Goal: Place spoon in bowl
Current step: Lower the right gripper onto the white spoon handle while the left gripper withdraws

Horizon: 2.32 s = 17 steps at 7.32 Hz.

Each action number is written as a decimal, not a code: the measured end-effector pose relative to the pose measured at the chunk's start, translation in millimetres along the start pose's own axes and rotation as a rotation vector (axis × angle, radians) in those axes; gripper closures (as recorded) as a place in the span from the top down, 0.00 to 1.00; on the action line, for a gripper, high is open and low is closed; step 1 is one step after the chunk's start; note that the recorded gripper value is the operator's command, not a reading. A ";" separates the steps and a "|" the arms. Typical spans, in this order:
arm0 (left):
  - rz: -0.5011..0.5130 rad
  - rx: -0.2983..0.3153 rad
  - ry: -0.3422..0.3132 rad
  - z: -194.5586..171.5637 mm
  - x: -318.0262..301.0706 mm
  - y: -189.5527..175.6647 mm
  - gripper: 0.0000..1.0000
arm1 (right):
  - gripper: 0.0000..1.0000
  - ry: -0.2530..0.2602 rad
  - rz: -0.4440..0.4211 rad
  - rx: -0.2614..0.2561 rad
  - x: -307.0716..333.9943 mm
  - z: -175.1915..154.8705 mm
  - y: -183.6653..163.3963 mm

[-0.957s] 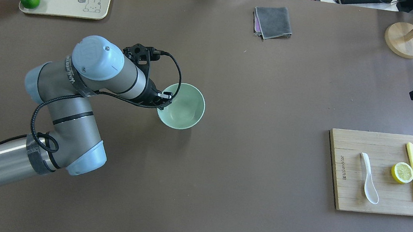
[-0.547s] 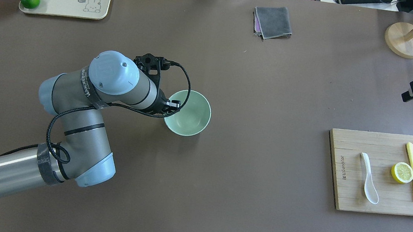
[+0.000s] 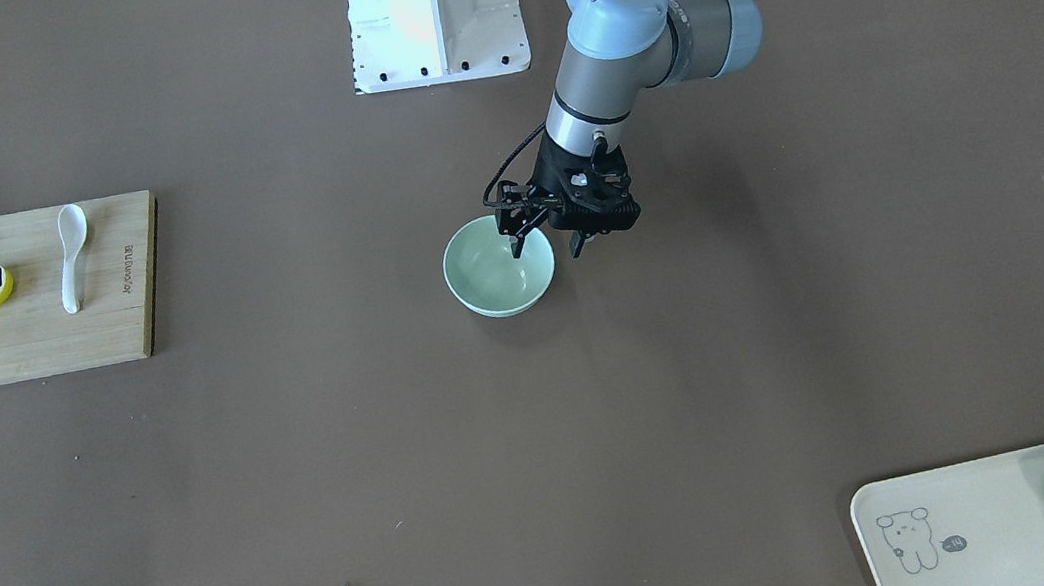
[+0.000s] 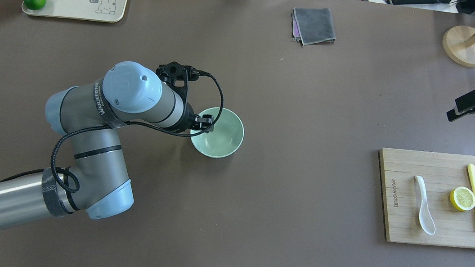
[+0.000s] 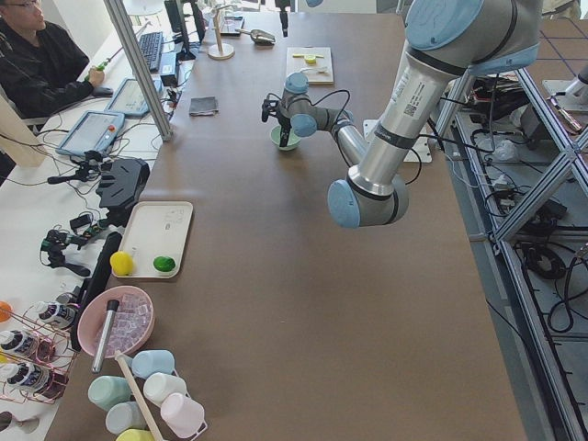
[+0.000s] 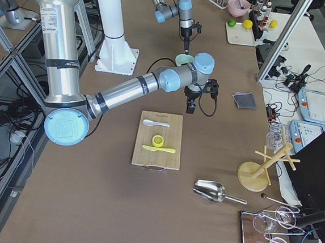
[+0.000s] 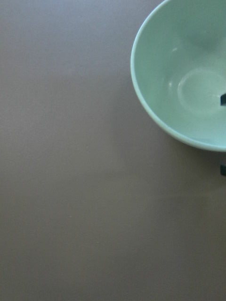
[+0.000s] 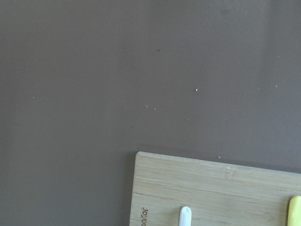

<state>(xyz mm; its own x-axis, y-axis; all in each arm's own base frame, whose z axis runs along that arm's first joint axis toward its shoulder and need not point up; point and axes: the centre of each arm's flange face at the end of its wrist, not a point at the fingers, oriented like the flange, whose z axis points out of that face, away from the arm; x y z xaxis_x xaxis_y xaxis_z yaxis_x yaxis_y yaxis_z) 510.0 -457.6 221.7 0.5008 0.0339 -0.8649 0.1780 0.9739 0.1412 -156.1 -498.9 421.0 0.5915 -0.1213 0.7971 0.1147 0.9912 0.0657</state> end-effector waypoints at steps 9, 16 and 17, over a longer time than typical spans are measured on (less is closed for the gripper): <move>0.072 0.047 -0.048 -91.3 -40.2 -68.8 0.98 | 1.00 0.136 0.043 -0.068 -13.2 125.3 63.9; 0.090 0.042 -0.059 -86.9 -43.4 -70.8 0.98 | 0.96 0.132 0.015 -0.097 -7.8 171.5 74.3; 0.091 0.043 -0.057 -87.1 -43.2 -70.8 0.98 | 0.76 0.136 0.009 -0.108 -7.7 175.0 81.0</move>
<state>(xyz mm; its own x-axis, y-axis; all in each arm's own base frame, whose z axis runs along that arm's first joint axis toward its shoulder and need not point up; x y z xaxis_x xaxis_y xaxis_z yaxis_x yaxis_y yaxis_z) 402.0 -508.4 207.1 0.5640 0.1073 -0.8188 0.1653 0.9568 0.2392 -291.1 -408.5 525.2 0.6948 -0.1252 0.7082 0.1894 0.9818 -0.0122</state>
